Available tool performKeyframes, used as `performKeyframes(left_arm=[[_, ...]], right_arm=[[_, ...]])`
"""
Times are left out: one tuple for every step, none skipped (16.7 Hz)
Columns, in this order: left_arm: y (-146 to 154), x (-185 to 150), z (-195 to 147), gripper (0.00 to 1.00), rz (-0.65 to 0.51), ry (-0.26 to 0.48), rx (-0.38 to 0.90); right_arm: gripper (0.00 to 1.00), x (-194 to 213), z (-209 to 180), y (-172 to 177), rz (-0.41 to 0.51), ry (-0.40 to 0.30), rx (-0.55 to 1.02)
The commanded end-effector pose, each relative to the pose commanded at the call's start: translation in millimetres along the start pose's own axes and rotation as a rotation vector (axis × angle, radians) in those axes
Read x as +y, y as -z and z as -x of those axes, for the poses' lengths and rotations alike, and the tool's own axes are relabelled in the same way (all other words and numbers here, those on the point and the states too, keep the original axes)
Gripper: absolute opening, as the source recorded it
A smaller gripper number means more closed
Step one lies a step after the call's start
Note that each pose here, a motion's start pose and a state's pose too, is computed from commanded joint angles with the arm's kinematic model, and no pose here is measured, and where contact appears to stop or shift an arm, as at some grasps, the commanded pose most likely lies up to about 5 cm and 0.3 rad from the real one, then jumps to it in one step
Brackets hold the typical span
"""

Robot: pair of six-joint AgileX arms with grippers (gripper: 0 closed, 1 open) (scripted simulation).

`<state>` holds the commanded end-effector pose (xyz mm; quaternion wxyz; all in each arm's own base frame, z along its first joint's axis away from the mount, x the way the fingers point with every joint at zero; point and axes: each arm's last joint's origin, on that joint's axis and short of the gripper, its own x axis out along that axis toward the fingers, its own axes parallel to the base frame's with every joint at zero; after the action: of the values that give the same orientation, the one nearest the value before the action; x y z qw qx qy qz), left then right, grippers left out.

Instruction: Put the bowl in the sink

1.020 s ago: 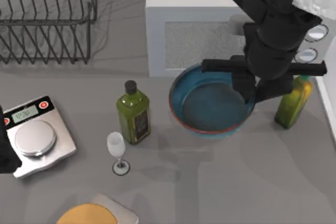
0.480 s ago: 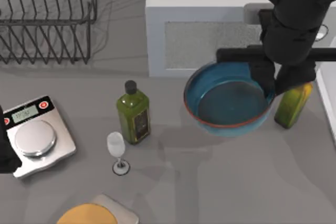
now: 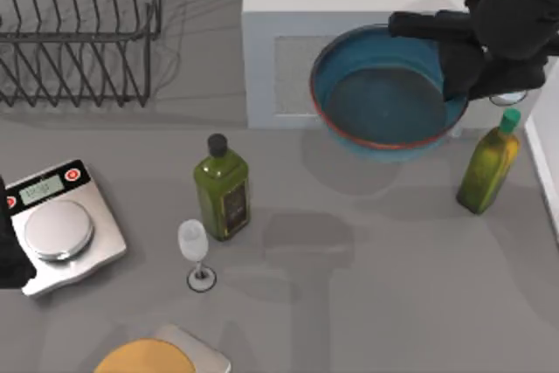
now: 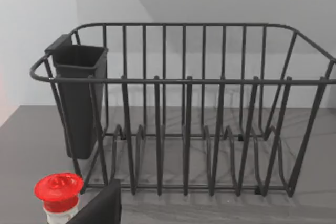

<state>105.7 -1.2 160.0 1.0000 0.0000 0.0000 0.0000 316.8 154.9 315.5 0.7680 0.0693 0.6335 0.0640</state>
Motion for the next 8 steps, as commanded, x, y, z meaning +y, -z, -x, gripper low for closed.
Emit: performKeyframes(left_arm=[[0, 0, 0, 1.0, 0.0, 0.0, 0.0], [0, 0, 0, 1.0, 0.0, 0.0, 0.0], [0, 0, 0, 1.0, 0.0, 0.0, 0.0], [0, 0, 0, 1.0, 0.0, 0.0, 0.0], [0, 0, 0, 1.0, 0.0, 0.0, 0.0], [0, 0, 0, 1.0, 0.0, 0.0, 0.0], [0, 0, 0, 1.0, 0.0, 0.0, 0.0], [0, 0, 0, 1.0, 0.0, 0.0, 0.0]], right_arm=[[0.0, -9, 10, -5, 0.005, -0.056, -0.067], [0.0, -20, 19, -12, 0.011, -0.11, -0.141], [0.0, -32, 27, -18, 0.021, -0.16, -0.223], [0.0, -46, 34, -25, 0.032, -0.204, -0.313], [0.0, -61, 40, -32, 0.045, -0.241, -0.409], [0.0, -77, 45, -38, 0.06, -0.269, -0.512], [0.0, -94, 49, -44, 0.076, -0.287, -0.618], [0.0, -112, 52, -49, 0.093, -0.295, -0.724]])
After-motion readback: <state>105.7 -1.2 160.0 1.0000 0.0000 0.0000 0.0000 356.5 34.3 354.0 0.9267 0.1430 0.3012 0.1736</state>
